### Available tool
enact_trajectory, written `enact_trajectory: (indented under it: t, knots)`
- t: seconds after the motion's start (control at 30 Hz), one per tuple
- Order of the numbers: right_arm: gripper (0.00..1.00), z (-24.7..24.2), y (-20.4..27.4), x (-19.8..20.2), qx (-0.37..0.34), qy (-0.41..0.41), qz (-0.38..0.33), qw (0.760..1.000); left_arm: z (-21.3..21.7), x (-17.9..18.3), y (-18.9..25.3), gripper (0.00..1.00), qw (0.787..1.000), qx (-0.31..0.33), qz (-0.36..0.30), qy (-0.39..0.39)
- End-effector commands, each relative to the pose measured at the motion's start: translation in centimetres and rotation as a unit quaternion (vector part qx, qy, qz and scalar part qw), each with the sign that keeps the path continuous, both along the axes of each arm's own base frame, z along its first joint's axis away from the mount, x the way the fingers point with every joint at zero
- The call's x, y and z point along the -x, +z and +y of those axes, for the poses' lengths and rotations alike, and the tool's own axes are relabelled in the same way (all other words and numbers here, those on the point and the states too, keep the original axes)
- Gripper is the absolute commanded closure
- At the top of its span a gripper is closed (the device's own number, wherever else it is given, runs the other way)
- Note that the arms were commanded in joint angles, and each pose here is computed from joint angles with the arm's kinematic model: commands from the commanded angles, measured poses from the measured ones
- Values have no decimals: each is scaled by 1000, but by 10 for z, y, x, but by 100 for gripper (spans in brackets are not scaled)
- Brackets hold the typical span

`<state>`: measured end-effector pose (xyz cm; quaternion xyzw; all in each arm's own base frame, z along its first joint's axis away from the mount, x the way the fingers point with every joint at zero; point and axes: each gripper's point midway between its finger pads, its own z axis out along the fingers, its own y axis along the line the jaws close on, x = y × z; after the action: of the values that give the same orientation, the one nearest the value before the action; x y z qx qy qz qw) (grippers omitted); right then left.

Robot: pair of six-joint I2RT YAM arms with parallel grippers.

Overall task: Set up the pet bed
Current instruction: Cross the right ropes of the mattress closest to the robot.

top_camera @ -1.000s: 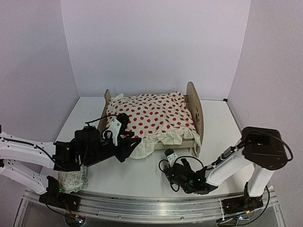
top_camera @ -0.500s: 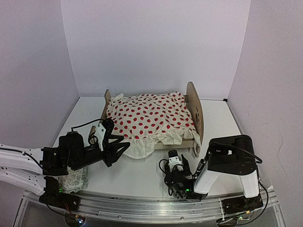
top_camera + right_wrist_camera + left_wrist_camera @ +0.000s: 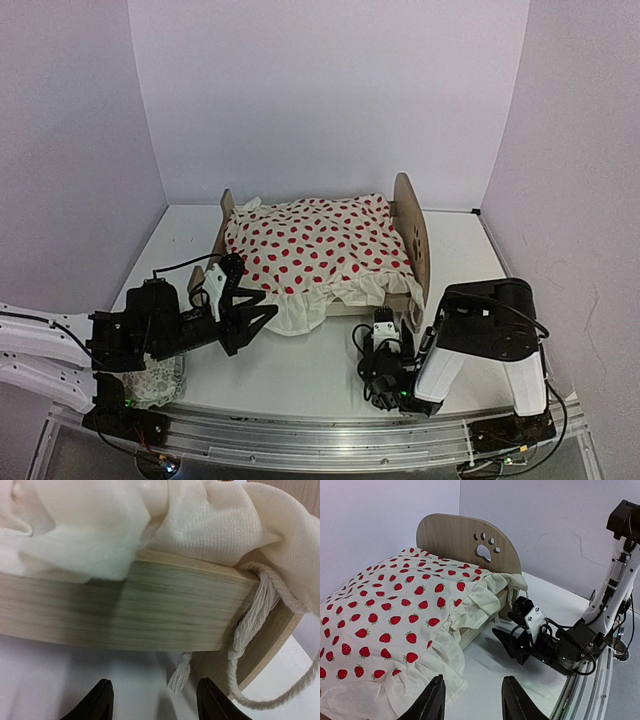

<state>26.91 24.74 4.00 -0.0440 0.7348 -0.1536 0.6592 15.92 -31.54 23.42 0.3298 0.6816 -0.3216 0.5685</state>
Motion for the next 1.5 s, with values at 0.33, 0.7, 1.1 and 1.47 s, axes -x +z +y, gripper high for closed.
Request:
enact_trajectory:
  t: [0.33,0.7,1.1,1.47]
  knots:
    - [45,-18,0,-30,-17,-35,3,999,-18,-6,13,61,1000,14,2,-5]
    - [53,-20,-13,-33,-40,-44,6,998,-32,-9,12,61,1000,10,9,-7]
    - [52,-30,-30,-45,-59,-44,52,996,-38,-14,13,61,1000,6,13,-1]
    - [78,-25,-40,-47,-63,-21,88,994,-42,-17,14,63,1000,4,18,4]
